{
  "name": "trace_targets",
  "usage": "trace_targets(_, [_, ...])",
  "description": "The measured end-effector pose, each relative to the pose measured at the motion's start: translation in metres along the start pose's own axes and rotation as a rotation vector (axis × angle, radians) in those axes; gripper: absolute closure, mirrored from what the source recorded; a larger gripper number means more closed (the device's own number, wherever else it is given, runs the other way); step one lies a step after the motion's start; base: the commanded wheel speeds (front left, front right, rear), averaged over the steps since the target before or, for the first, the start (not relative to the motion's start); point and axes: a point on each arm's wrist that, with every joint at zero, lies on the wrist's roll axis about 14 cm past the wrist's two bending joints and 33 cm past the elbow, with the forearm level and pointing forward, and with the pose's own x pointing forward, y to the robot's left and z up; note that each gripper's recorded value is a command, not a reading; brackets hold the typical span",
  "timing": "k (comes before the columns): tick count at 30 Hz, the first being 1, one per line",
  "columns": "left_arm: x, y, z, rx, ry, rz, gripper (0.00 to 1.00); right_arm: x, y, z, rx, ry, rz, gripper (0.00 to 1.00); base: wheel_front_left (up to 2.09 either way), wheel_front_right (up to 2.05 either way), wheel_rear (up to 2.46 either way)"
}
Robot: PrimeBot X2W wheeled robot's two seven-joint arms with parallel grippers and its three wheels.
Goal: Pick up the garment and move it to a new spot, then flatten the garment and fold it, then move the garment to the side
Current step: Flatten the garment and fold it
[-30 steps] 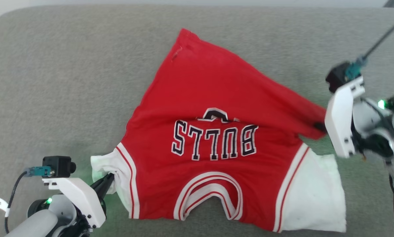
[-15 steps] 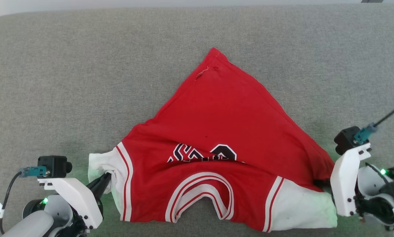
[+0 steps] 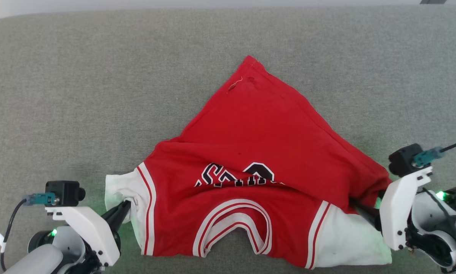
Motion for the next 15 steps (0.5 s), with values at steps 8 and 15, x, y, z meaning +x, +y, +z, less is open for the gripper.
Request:
trace_targets(8, [-0.009,-0.001,-0.003,-0.003,-0.005,0.003,1.0,-0.047,0.019,0.066,-0.1,-0.253,0.001,0.0,0.0,0.0,0.0])
trace_targets(15, [-0.015,-0.002,-0.009,-0.019,-0.002,0.003,1.0,-0.068,0.051,0.138,-0.224,-0.509,0.038,0.0,0.0,0.0,0.0])
